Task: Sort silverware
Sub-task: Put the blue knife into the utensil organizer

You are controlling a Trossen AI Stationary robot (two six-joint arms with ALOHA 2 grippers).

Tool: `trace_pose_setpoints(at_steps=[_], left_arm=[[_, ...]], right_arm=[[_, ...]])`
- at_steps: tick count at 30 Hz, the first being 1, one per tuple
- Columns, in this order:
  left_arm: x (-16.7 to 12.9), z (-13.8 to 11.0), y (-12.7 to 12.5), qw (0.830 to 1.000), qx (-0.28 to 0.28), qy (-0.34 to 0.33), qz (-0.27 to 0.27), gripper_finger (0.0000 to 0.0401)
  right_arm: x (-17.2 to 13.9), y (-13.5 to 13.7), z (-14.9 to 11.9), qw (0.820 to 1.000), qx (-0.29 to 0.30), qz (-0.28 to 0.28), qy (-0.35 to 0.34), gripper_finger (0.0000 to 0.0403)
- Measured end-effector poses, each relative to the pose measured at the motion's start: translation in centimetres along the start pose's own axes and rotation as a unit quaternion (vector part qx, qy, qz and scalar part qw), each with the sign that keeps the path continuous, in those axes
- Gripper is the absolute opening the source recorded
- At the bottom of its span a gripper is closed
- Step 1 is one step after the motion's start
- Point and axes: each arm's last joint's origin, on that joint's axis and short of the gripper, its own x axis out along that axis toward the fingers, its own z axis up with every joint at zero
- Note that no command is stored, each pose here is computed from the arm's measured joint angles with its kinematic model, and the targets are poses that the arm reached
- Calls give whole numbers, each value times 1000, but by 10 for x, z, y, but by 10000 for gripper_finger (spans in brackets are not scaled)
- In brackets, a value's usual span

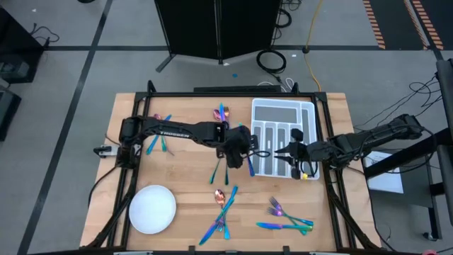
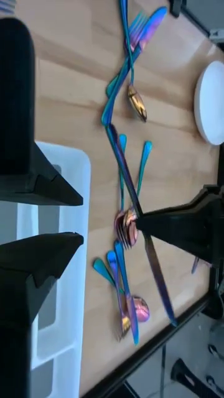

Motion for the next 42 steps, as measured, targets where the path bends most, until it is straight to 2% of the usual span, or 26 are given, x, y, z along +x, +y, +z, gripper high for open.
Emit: trace_pose_setpoints(at_steps=[9, 16, 24, 34, 42], left_arm=[[6, -30, 8, 997, 27, -41, 56, 40], [47, -49, -3, 996, 52, -48, 51, 40], [72, -53, -11, 995, 51, -64, 52, 40], [80, -54, -13, 992, 61, -96, 59, 40], [87, -55, -16, 992, 58, -94, 56, 40]], right_arm=[[-1, -3, 1, 999, -28, -32, -6, 68], [-3, -13, 3, 997, -37, -65, -13, 68], [-5, -19, 3, 996, -30, -79, -14, 68], [-4, -20, 3, 996, -33, -81, -11, 68], [-4, -20, 3, 996, -36, -81, -11, 68]])
